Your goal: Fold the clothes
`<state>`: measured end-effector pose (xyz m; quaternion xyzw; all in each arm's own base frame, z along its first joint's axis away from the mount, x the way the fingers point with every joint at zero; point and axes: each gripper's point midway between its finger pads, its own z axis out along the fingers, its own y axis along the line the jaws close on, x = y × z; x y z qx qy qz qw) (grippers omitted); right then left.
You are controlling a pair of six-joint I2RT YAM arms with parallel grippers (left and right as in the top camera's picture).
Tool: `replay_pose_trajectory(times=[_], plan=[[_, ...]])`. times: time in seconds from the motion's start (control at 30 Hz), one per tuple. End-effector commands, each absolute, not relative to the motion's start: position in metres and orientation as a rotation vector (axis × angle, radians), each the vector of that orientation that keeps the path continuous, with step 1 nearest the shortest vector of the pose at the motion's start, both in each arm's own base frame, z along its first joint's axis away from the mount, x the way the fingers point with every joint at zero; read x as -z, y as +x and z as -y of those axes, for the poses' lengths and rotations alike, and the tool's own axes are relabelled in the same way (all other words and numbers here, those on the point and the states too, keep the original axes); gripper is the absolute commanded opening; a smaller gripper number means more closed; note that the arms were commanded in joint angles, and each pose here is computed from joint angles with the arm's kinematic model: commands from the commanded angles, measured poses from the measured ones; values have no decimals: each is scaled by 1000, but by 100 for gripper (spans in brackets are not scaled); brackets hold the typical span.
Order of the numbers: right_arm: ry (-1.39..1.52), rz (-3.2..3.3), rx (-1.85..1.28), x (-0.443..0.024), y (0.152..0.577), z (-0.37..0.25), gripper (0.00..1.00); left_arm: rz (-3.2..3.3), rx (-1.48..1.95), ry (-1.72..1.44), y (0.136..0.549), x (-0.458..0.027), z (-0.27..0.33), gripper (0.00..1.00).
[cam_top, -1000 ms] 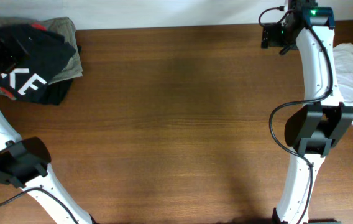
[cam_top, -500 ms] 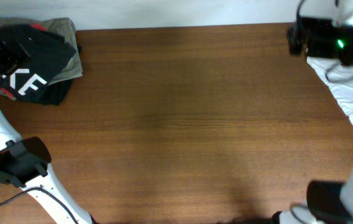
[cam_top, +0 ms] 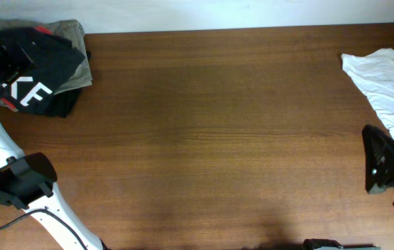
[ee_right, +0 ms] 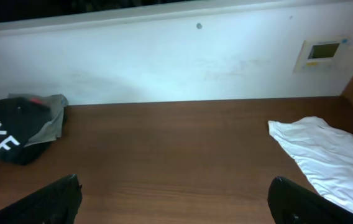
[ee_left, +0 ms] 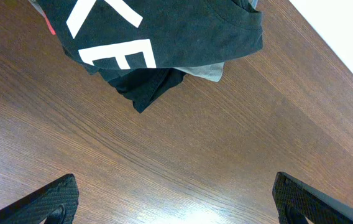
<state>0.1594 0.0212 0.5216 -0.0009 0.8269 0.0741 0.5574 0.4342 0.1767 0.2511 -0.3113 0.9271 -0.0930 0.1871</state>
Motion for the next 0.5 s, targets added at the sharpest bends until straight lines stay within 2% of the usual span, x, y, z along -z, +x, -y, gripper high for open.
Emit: replay_pose_trajectory(times=[0.0,0.1,0.23,0.47], plan=[[-35,-1952,-192,-520,156,-26,99,-2605,273,-866,434,-254,-176,99],[-38,-2023,-178,-504,167,-23,99,-2605,273,-866,434,-254,-176,99],[-62,-2175,-113,-453,174,-15,99,-2605,273,-866,434,-254,-176,99],[-81,-1984,-86,-379,195,-13,99,-2605,273,-866,434,-254,-176,99]])
